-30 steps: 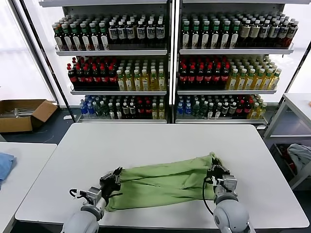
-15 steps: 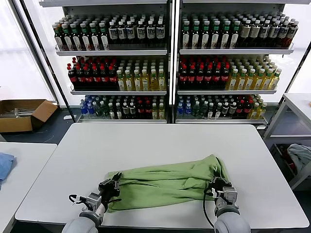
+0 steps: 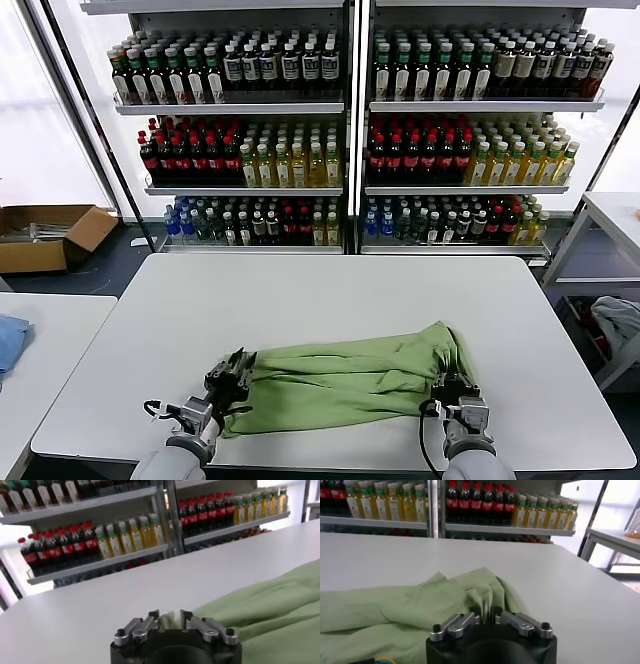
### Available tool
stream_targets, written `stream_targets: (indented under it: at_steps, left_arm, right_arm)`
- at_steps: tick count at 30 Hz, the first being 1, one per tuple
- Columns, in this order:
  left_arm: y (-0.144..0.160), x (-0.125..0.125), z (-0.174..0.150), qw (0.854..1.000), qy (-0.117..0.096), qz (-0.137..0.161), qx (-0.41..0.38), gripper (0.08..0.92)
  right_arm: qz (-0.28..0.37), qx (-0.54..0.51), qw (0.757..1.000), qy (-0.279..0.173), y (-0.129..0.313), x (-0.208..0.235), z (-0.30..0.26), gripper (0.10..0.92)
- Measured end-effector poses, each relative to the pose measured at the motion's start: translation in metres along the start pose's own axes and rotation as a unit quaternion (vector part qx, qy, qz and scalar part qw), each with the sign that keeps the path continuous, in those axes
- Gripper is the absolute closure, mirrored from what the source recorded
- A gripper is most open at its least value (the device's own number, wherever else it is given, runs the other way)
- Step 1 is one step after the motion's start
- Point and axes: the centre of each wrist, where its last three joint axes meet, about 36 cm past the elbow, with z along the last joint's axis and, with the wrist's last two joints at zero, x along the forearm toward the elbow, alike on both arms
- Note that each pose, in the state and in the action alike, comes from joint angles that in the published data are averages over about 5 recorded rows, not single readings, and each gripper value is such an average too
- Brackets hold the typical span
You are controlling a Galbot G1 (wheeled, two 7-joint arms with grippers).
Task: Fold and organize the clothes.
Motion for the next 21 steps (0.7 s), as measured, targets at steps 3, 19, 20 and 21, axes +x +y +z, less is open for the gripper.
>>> stream_targets:
  at_steps: [3, 19, 20, 21]
  left_arm:
    - [0.001, 0.004, -0.006, 1.0, -0.007, -0.009, 0.001, 0.476]
    - [-0.014, 0.023, -0.007, 0.996, 0.025, -0.061, 0.057, 0.177]
    - [-0.015, 0.024, -0.006, 0.996, 0.029, -0.063, 0.062, 0.177]
    - [-0.016, 0.025, -0.005, 0.995, 0.032, -0.064, 0.066, 0.177]
  right_arm:
    - [0.005, -0.001, 1.0, -0.019, -0.006, 0.005, -0.009, 0.512]
    - [0.004, -0.03, 0.995, -0.099, -0.012, 0.032, -0.053, 0.201]
    - [0.004, -0.031, 0.994, -0.101, -0.012, 0.033, -0.053, 0.2]
    - [0.003, -0.031, 0.994, -0.102, -0.012, 0.034, -0.054, 0.2]
